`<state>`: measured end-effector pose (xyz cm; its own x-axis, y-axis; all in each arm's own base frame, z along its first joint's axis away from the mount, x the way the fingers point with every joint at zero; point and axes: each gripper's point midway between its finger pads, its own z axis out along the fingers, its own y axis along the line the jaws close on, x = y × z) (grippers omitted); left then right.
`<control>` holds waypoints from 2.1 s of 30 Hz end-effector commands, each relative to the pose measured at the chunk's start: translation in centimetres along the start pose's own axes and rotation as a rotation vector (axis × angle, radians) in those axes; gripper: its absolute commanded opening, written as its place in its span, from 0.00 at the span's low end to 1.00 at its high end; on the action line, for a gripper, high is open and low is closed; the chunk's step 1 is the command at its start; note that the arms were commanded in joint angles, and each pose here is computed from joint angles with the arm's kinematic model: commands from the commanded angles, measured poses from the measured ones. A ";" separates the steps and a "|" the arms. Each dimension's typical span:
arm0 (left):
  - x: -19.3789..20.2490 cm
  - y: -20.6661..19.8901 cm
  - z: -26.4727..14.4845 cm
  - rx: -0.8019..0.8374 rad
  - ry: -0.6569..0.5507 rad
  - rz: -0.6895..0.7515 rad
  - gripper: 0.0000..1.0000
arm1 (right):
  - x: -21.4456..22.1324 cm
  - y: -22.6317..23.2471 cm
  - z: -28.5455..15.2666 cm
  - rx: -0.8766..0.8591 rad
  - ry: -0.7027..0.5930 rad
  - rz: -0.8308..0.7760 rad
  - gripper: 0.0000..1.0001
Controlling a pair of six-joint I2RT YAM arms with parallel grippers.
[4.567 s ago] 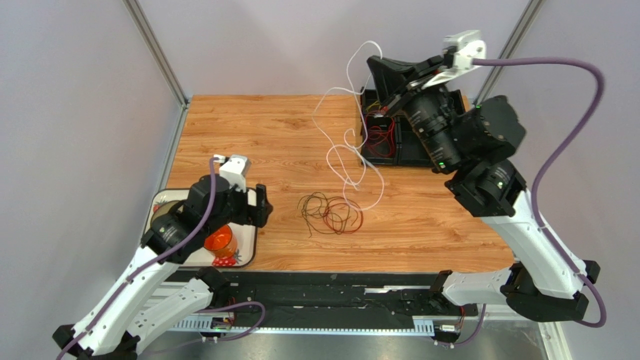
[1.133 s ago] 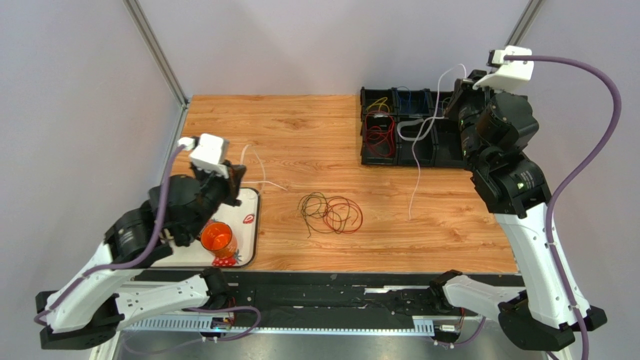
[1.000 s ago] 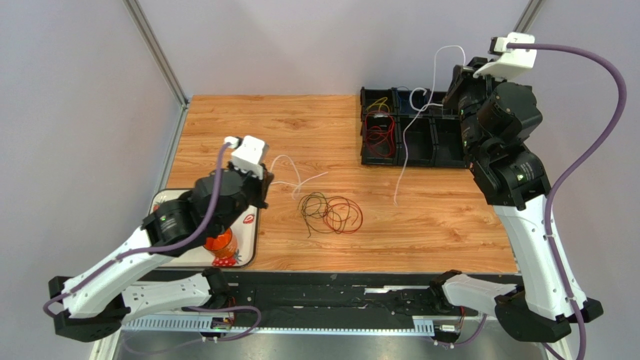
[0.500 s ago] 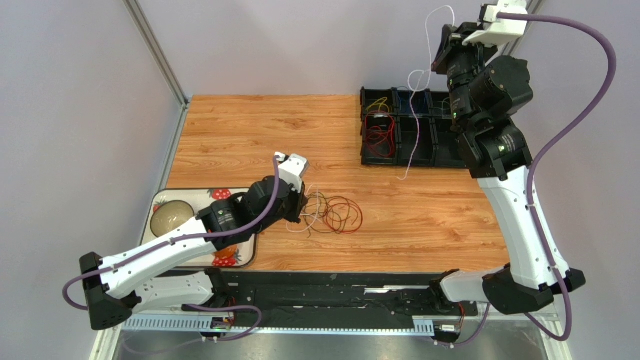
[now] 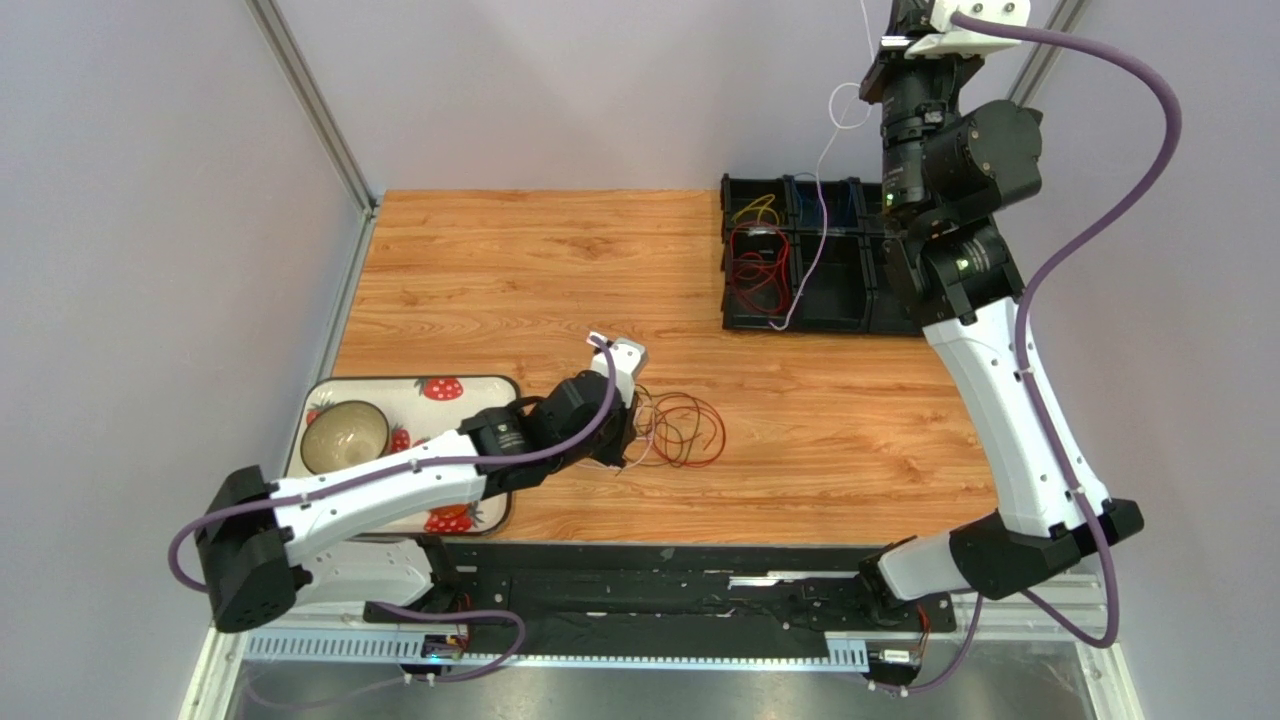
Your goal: Untangle the cables
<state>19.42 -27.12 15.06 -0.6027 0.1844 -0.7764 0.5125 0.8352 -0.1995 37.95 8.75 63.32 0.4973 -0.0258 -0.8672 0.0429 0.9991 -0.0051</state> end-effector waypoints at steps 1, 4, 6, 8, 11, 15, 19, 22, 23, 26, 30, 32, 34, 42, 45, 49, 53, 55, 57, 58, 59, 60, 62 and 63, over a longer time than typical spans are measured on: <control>1.3 -1.8 2.6 0.062 0.036 -0.037 0.00 | -1.2 -0.7 1.3 0.027 -0.093 -0.032 0.00; 3.1 -1.1 3.8 0.036 0.060 -0.051 0.00 | -0.6 -0.8 2.1 0.035 -0.090 -0.028 0.00; 3.8 -0.4 4.1 0.015 0.050 -0.057 0.00 | 0.3 -0.7 2.7 0.033 -0.080 -0.034 0.00; 4.3 0.1 4.3 0.001 0.044 -0.053 0.00 | 0.3 -0.8 3.2 0.033 -0.087 -0.037 0.00; 5.4 0.9 4.8 -0.020 0.048 -0.040 0.00 | 1.1 -1.4 4.1 0.046 -0.083 -0.055 0.00; 7.2 1.3 5.6 -0.022 0.074 -0.040 0.00 | 3.3 -3.3 5.1 0.082 -0.062 -0.029 0.00; 8.1 1.2 5.9 0.007 0.065 -0.049 0.00 | 4.7 -4.6 5.7 0.078 -0.055 0.033 0.00; 8.5 1.5 6.1 0.000 0.058 -0.053 0.00 | 5.5 -4.8 6.0 0.072 -0.045 0.037 0.00; 8.6 1.4 6.2 0.001 0.059 -0.053 0.00 | 6.0 -4.7 6.0 0.068 -0.037 0.031 0.00; 8.9 1.6 6.7 -0.014 0.079 -0.049 0.00 | 7.8 -4.9 5.9 0.072 -0.013 0.020 0.00; 9.1 1.5 7.3 -0.029 0.103 -0.043 0.00 | 10.6 -5.6 5.3 0.079 0.024 0.059 0.00; 9.1 1.4 7.4 -0.030 0.108 -0.041 0.00 | 12.8 -5.5 4.8 0.066 0.055 0.070 0.00; 9.2 1.5 7.6 -0.038 0.116 -0.040 0.00 | 13.9 -5.5 4.5 0.066 0.073 0.069 0.00; 9.6 1.5 8.2 -0.052 0.142 -0.033 0.00 | 18.9 -6.1 2.7 0.096 0.169 0.053 0.00; 9.6 1.5 8.4 -0.054 0.146 -0.031 0.00 | 20.0 -6.9 1.6 0.129 0.202 0.045 0.00; 9.7 1.5 8.5 -0.056 0.150 -0.028 0.00 | 22.0 -7.7 -0.7 0.154 0.256 0.057 0.00; 9.8 1.5 8.6 -0.058 0.154 -0.028 0.00 | 23.2 -8.2 -3.0 0.176 0.291 0.082 0.00; 9.9 1.5 8.6 -0.057 0.156 -0.027 0.00 | 23.6 -8.1 -3.9 0.170 0.306 0.099 0.00; 9.9 1.5 8.7 -0.058 0.158 -0.026 0.00 | 25.3 -8.1 -5.4 0.175 0.347 0.109 0.00; 9.9 1.5 8.7 -0.059 0.160 -0.025 0.00 | 25.9 -8.1 -5.9 0.174 0.358 0.113 0.00; 10.0 1.5 8.7 -0.059 0.162 -0.025 0.00 | 27.3 -8.2 -6.7 0.183 0.387 0.109 0.00; 9.9 1.4 8.7 -0.058 0.161 -0.024 0.00 | 27.9 -8.3 -7.1 0.188 0.399 0.108 0.00; 9.9 1.4 8.7 -0.058 0.162 -0.024 0.00 | 28.6 -8.6 -7.5 0.204 0.412 0.098 0.00; 9.9 1.4 8.7 -0.058 0.161 -0.024 0.00 | 28.9 -8.9 -7.8 0.213 0.419 0.092 0.00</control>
<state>19.41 -28.26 1.91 -0.6998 0.2458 -0.6707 0.4700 0.8656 -0.1731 45.62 0.41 34.33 0.0812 0.0944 -0.9922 0.1719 0.9792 0.1073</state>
